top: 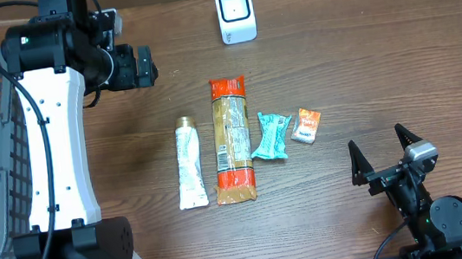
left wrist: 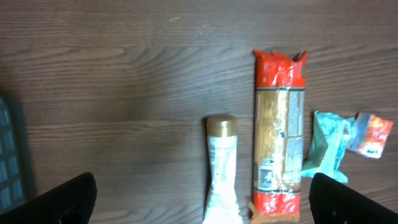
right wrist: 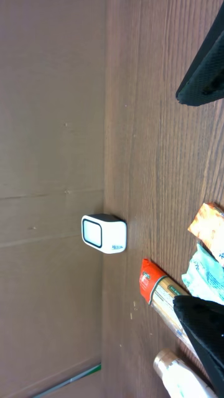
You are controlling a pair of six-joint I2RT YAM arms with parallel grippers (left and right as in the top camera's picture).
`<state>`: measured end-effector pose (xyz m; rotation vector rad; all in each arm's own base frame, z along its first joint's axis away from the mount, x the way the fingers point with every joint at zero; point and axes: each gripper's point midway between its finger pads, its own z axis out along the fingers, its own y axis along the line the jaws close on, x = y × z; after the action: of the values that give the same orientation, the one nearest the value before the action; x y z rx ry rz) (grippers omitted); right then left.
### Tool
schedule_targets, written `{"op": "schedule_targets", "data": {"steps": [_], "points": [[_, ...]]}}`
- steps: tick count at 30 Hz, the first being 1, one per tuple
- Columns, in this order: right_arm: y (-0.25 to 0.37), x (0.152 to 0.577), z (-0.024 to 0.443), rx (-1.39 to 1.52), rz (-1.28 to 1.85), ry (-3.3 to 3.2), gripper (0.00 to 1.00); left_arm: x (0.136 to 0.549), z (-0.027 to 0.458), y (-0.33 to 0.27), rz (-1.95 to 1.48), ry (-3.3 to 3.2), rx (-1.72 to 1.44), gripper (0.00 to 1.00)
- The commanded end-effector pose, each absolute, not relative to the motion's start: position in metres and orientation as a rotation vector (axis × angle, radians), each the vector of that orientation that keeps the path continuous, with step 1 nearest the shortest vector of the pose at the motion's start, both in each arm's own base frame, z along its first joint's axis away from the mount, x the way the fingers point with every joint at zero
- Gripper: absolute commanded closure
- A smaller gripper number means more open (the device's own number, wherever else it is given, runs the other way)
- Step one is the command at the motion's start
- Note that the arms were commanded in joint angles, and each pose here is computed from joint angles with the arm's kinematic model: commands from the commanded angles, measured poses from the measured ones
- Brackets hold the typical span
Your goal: Scan the item barcode
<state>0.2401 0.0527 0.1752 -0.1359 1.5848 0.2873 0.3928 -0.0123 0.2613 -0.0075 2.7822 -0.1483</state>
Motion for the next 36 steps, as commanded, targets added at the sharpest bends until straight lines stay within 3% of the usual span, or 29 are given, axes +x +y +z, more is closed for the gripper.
{"op": "schedule_targets", "data": {"steps": [1,16,36], "points": [[0.053,0.24,0.174,-0.135,0.285,1.579,0.0,0.391,0.256,0.002,-0.057,2.805,-0.01,0.0],[0.053,0.24,0.174,-0.134,0.285,1.579,0.0,0.398,0.259,0.043,0.066,2.772,-0.07,0.0],[0.053,0.24,0.174,-0.135,0.285,1.579,0.0,0.398,0.259,0.043,0.065,2.772,-0.071,0.0]]}}
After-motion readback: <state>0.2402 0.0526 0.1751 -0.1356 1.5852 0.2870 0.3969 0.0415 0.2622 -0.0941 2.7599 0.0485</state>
